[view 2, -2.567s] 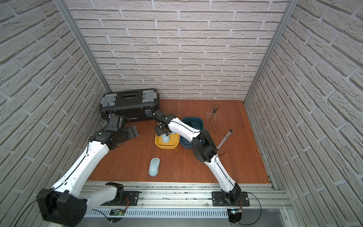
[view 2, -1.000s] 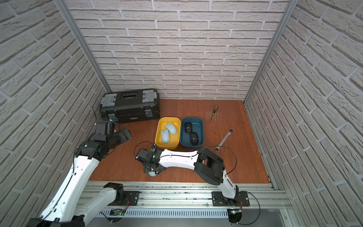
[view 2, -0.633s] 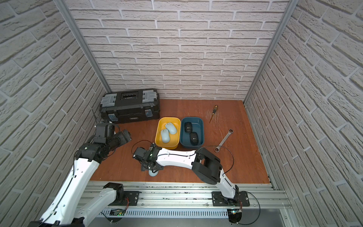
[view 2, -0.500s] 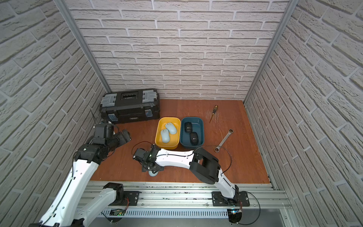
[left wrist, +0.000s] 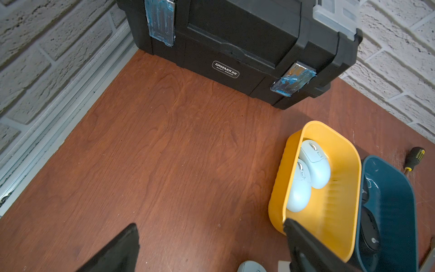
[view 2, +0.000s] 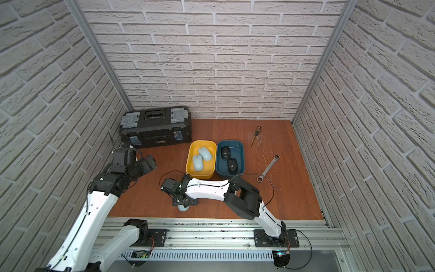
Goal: Place the mice by color into the storage box
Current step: Pick up the mouse from the center of the board.
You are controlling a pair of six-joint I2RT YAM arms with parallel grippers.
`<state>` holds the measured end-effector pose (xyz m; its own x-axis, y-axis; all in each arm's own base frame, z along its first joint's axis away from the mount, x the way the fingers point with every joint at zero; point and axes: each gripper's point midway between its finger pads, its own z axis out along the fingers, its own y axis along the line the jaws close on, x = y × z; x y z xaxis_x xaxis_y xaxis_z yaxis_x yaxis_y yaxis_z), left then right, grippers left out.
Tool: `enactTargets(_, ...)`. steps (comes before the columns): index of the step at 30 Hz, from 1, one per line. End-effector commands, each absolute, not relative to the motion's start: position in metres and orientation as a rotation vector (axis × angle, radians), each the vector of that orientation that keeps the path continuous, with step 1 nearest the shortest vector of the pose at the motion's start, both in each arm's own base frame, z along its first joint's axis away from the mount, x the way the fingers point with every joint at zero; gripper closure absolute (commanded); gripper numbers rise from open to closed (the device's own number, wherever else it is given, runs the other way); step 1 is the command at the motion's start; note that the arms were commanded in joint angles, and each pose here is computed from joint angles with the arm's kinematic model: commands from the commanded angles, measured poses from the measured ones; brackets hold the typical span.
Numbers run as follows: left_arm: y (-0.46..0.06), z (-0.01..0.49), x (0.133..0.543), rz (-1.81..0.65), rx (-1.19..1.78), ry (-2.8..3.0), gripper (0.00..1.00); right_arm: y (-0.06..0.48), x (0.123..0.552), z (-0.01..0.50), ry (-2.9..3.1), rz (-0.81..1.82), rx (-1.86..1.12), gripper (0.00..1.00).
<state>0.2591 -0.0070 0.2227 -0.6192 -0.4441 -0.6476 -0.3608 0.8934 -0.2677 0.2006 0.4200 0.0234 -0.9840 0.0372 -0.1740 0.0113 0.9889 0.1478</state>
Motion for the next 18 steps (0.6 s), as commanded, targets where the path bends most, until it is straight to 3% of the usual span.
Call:
enactTargets(1,-0.003,0.227,0.263,-0.127,-0.582,2.275,0.02,0.415,0.201,0.017,2.97,0.199,0.081,0.2)
enactTargets(7,-0.002,0.227,0.263,-0.124,-0.585,2.275,0.02,0.417,0.198,0.011,2.995,0.206,0.079,0.25)
enactTargets(14,-0.002,0.227,0.261,-0.126,-0.59,2.272,0.02,0.419,0.196,0.005,3.014,0.264,0.087,0.48)
enactTargets(18,-0.001,0.228,0.26,-0.12,-0.589,2.273,0.02,0.42,0.199,0.005,3.018,0.31,0.082,0.52)
